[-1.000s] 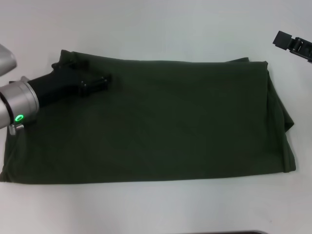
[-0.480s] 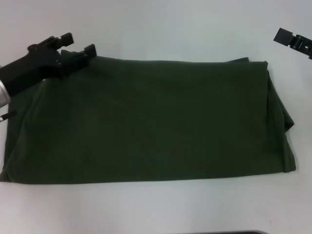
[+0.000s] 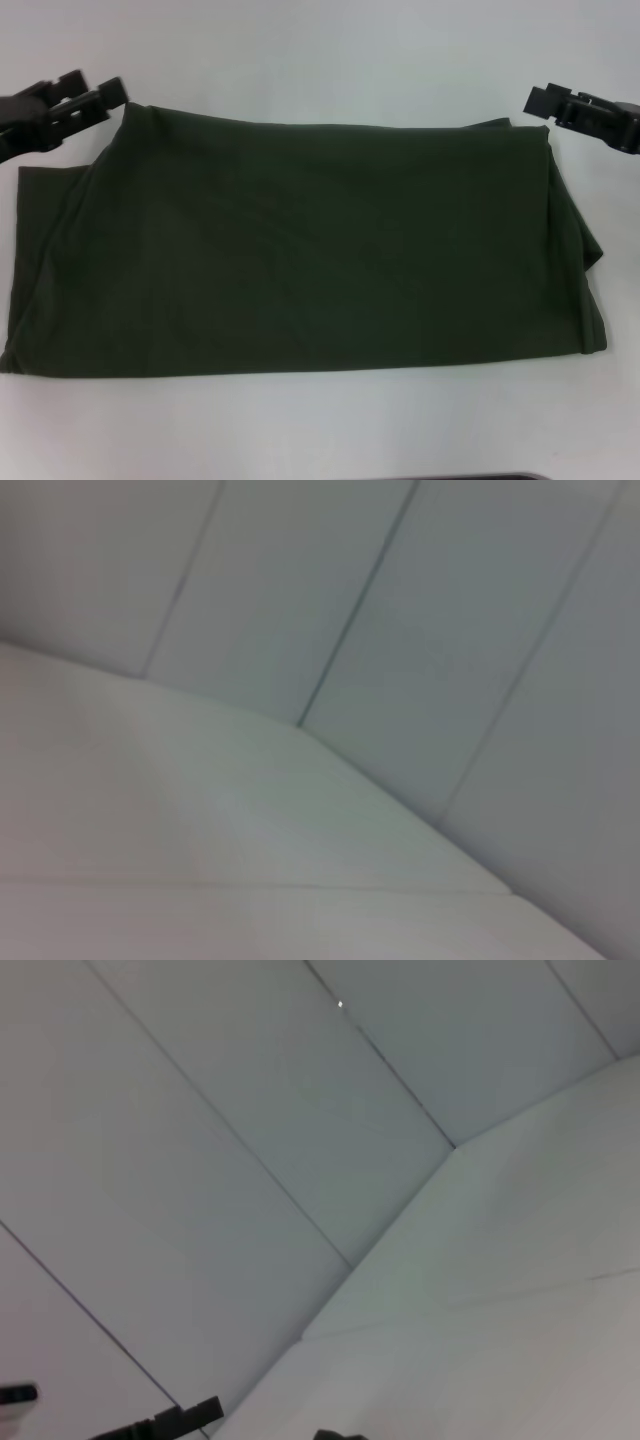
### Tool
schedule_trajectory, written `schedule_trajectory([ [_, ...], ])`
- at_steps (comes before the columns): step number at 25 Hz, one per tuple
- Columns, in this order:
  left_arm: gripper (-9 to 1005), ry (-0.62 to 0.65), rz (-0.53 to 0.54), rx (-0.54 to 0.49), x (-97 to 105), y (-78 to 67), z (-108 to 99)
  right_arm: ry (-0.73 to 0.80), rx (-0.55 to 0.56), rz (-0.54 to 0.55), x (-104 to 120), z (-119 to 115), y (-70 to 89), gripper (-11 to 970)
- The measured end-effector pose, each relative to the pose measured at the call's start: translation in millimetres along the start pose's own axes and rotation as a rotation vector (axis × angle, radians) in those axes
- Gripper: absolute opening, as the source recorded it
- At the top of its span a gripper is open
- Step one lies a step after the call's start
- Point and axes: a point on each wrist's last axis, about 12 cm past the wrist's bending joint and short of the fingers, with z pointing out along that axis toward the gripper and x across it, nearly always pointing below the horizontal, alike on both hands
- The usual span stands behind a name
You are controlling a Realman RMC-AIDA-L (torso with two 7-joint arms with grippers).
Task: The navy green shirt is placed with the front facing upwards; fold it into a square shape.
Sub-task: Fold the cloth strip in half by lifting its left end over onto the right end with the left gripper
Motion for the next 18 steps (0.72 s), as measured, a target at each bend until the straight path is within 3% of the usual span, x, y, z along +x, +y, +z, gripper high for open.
schedule_trajectory([
  [10,820,0.035,-0.105,-0.097,3.5,15.7,-27.0,0.073,-0.010,-0.114,-27.2,16.9,-2.6,916],
  [18,821,0.020,-0.137,-0.142,11.3,19.2,-42.4,0.032,0.001,-0.166,-42.9,13.5,-2.6,916],
])
